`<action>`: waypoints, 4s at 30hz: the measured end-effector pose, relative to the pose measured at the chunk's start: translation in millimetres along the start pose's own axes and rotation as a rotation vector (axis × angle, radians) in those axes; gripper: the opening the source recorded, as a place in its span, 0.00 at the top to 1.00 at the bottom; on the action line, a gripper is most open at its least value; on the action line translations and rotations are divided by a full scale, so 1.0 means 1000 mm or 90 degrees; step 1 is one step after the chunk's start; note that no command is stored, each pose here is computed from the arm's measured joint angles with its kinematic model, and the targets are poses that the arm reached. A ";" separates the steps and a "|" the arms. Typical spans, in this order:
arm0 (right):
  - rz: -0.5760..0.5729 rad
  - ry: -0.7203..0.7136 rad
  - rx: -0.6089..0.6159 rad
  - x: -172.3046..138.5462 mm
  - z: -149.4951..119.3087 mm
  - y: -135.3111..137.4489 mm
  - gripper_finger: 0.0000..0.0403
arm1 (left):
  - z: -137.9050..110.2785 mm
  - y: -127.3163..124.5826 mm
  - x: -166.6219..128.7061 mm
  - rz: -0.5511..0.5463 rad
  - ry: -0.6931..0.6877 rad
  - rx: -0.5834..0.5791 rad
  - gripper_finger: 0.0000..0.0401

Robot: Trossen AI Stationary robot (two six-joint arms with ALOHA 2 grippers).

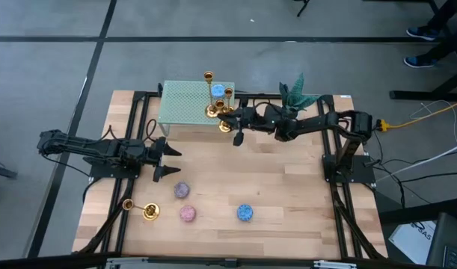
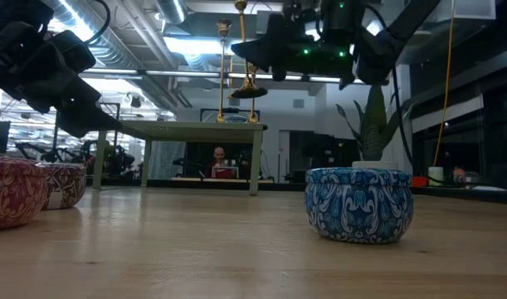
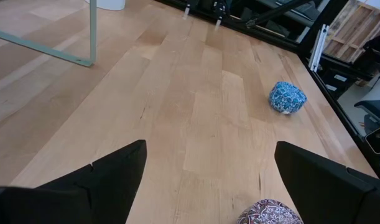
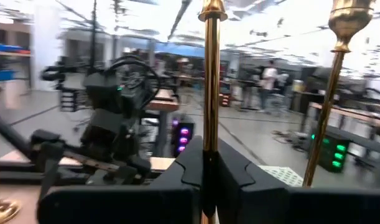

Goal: Pick & Place candle stick holders
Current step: Put the gold candle holder on the shelf

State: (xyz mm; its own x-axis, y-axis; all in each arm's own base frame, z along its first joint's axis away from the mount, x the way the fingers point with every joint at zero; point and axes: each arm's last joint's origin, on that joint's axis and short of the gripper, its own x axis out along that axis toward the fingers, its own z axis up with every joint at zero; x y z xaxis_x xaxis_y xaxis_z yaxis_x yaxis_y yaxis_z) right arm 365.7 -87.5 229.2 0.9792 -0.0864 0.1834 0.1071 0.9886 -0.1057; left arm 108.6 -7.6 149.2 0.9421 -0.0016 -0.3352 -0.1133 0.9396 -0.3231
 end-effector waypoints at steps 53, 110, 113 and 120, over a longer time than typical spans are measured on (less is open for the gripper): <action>-0.022 -0.018 0.025 0.042 -0.029 -0.016 0.96 | 0.000 0.000 0.000 0.000 0.000 0.000 0.12; -0.065 0.087 0.068 0.038 -0.045 -0.028 0.67 | 0.000 0.000 0.000 0.000 0.000 0.000 0.12; -0.065 0.087 0.068 0.038 -0.045 -0.028 0.61 | 0.000 0.000 0.000 0.000 0.000 0.000 0.12; -0.060 0.088 0.034 0.038 -0.037 -0.027 0.51 | 0.000 0.000 0.000 0.000 0.000 0.000 0.12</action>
State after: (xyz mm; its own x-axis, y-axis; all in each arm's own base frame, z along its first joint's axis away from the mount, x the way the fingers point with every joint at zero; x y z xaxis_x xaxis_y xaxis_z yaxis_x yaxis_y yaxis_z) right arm 406.4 -121.9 202.7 0.9799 -0.1921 0.0542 0.1945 0.9800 -0.0417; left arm 108.6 -7.6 149.2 0.9421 -0.0015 -0.3352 -0.1134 0.9396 -0.3230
